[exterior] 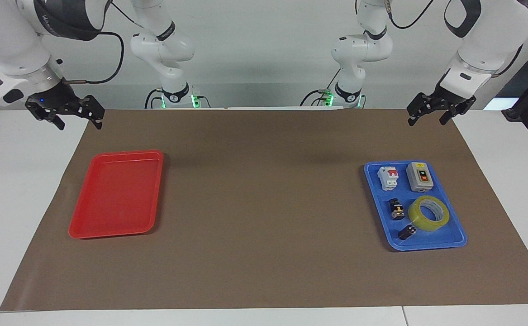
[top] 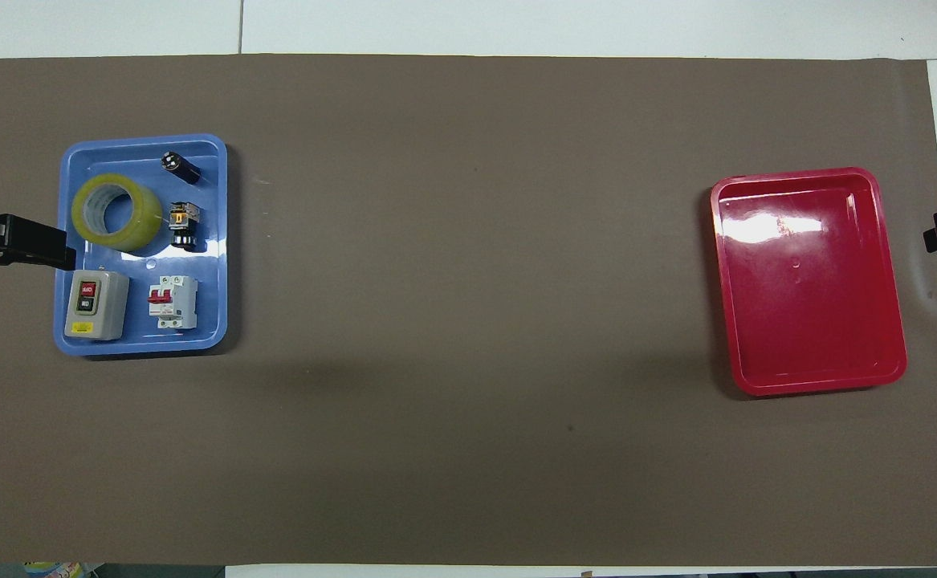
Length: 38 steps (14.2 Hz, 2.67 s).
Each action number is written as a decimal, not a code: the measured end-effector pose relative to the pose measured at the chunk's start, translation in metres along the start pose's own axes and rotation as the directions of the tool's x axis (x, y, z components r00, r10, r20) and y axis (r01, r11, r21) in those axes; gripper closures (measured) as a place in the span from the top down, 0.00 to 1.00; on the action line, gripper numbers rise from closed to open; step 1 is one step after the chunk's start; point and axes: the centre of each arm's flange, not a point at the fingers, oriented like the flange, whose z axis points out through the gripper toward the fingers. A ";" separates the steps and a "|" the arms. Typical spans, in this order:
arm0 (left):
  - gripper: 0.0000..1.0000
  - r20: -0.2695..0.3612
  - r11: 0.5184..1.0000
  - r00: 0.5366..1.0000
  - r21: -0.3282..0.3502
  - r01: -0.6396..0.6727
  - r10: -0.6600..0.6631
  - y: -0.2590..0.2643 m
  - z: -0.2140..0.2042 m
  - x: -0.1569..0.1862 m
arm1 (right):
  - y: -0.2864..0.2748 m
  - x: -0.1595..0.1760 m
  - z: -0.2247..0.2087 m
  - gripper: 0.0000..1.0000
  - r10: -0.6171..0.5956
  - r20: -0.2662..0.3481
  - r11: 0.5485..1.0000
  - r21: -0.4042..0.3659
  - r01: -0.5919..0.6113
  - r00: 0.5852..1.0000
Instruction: Place and move tape with both arms
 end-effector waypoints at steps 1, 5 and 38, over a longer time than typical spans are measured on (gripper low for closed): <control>1.00 0.000 1.000 1.000 0.000 0.000 0.000 0.000 0.000 0.000 | 0.000 0.000 0.000 1.00 0.000 0.000 1.000 0.000 0.000 1.000; 1.00 0.000 1.000 1.000 0.000 0.000 0.000 0.000 0.000 0.000 | 0.000 0.000 0.000 1.00 -0.001 0.000 1.000 0.000 0.001 1.000; 0.98 -0.050 0.963 0.962 0.003 0.268 -0.267 -0.135 0.286 0.122 | -0.006 0.001 0.002 1.00 -0.010 0.005 1.000 0.000 0.010 1.000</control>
